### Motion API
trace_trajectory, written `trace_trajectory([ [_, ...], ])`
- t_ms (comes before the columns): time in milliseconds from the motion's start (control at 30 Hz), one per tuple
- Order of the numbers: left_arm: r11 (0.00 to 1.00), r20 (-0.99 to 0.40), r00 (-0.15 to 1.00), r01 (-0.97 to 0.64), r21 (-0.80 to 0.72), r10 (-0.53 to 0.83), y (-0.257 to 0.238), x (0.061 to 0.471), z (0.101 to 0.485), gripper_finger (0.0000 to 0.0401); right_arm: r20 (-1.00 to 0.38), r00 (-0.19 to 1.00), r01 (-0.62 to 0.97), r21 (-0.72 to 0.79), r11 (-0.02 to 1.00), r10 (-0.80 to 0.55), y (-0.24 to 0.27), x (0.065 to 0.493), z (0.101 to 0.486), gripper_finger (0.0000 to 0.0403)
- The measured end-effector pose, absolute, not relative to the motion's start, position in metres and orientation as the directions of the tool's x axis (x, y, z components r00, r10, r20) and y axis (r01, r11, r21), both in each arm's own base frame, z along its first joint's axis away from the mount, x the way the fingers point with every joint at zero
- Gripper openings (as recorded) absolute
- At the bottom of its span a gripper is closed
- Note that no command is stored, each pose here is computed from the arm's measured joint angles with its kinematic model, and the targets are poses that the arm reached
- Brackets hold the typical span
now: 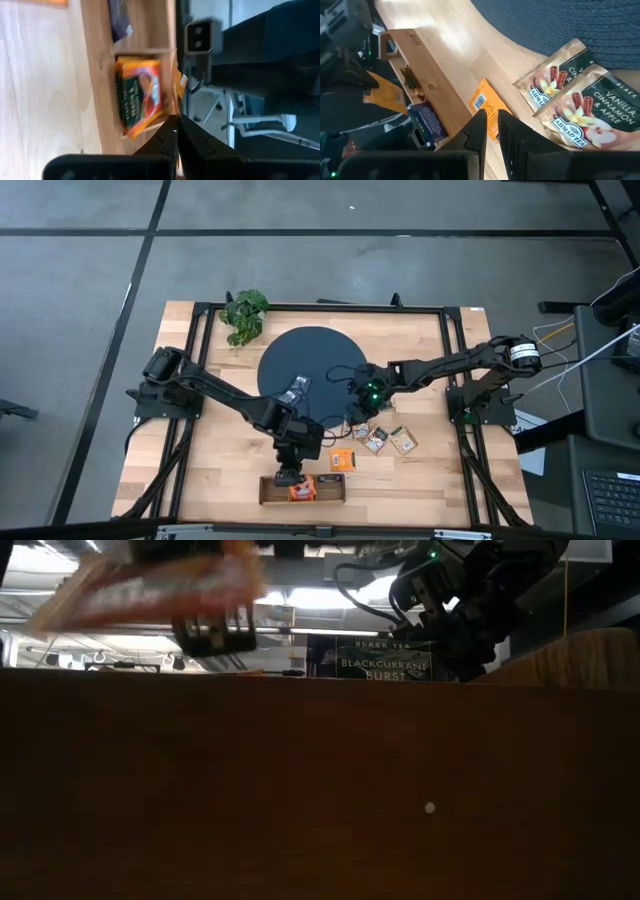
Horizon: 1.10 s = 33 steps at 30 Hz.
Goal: Pick & Place Tea
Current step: Put the orange tea bag into the middle section of the wooden organizer
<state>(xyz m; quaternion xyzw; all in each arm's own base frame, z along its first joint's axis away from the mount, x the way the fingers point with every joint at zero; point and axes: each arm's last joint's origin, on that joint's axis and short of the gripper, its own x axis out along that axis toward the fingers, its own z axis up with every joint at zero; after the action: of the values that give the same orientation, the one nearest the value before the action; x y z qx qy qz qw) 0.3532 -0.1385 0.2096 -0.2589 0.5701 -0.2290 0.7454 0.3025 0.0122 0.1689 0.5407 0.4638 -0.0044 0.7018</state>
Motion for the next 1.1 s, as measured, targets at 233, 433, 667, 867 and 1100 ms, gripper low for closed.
trace_trajectory([
  [233, 0.781, -0.758, 0.215, 0.045, -0.623, -0.616, -0.143, 0.358, 0.190, 0.0003, -0.682, 0.577, 0.530, 0.731, 0.430, 0.449, 0.021, 0.303, 0.168, 0.0051],
  [433, 0.787, -0.766, 0.209, 0.035, -0.616, -0.608, -0.142, 0.360, 0.183, 0.0003, -0.686, 0.574, 0.530, 0.728, 0.435, 0.448, 0.025, 0.302, 0.168, 0.0051],
  [667, 0.780, -0.758, 0.197, 0.059, -0.624, -0.621, -0.142, 0.360, 0.182, 0.0015, -0.688, 0.577, 0.535, 0.725, 0.434, 0.440, 0.025, 0.302, 0.168, 0.0051],
  [867, 0.780, -0.758, 0.198, 0.060, -0.623, -0.621, -0.142, 0.361, 0.182, 0.0051, -0.692, 0.583, 0.535, 0.722, 0.439, 0.426, 0.025, 0.303, 0.168, 0.0051],
  [1100, 0.779, -0.756, 0.211, 0.042, -0.626, -0.619, -0.133, 0.364, 0.182, 0.0094, -0.691, 0.584, 0.533, 0.722, 0.441, 0.426, 0.025, 0.303, 0.168, 0.0051],
])
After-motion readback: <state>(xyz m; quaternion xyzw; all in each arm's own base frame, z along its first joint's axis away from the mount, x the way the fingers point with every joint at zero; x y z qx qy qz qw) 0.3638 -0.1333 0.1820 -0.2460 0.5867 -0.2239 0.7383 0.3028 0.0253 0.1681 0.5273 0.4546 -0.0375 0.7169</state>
